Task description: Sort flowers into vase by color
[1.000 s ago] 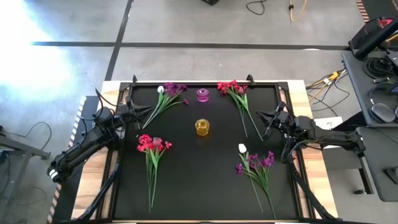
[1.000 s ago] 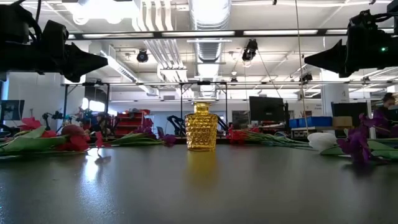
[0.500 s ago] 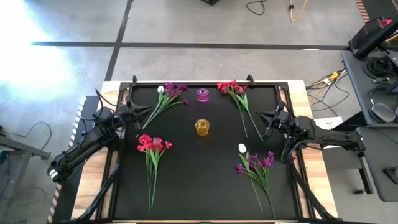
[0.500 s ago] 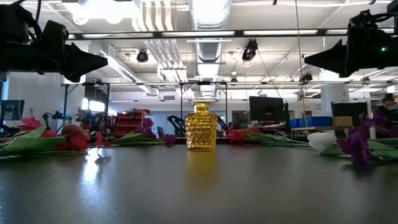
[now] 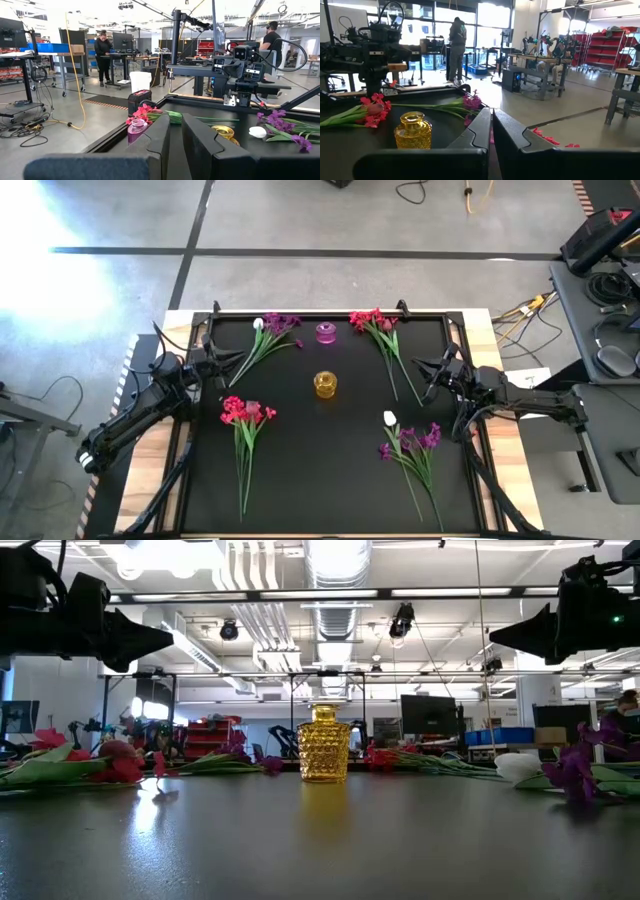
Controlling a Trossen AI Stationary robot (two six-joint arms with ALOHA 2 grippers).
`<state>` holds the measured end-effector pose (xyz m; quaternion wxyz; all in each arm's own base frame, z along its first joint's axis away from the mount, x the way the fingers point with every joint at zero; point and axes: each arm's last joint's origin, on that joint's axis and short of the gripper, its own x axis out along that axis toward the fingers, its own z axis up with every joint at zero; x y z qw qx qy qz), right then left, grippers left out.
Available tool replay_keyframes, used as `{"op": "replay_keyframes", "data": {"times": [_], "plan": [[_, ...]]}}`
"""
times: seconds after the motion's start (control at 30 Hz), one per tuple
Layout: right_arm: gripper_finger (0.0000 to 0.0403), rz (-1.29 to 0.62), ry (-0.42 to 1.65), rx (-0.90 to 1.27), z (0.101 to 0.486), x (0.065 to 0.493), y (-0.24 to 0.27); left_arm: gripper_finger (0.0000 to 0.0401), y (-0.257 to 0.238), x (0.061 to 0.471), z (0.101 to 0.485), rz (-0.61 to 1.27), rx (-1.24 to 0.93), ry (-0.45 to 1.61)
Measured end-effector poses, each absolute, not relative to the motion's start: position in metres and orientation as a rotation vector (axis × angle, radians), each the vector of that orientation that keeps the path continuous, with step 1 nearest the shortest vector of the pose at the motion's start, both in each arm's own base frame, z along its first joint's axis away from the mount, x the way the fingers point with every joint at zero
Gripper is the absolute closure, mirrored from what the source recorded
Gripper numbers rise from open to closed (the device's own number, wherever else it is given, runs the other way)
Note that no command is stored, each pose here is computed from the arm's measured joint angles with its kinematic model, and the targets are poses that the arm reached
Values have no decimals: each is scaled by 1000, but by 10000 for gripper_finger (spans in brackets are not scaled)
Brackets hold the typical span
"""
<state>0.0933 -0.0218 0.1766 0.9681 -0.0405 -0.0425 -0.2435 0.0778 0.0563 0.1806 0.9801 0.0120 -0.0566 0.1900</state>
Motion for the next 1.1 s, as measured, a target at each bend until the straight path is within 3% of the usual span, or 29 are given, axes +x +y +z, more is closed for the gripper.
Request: {"op": "replay_keyframes", "data": {"times": [0.3,0.7,0.93,1.1], "plan": [[390,-492,-86,-82,177,93,-22,365,57,77,181,427,160,-87],[390,-492,-86,-82,177,93,-22,365,57,77,181,426,145,-93],[390,-492,-86,-82,177,93,-22,365,57,77,187,402,-125,-211],[390,-492,-86,-82,177,93,-22,365,54,77,192,311,-143,-251]]}}
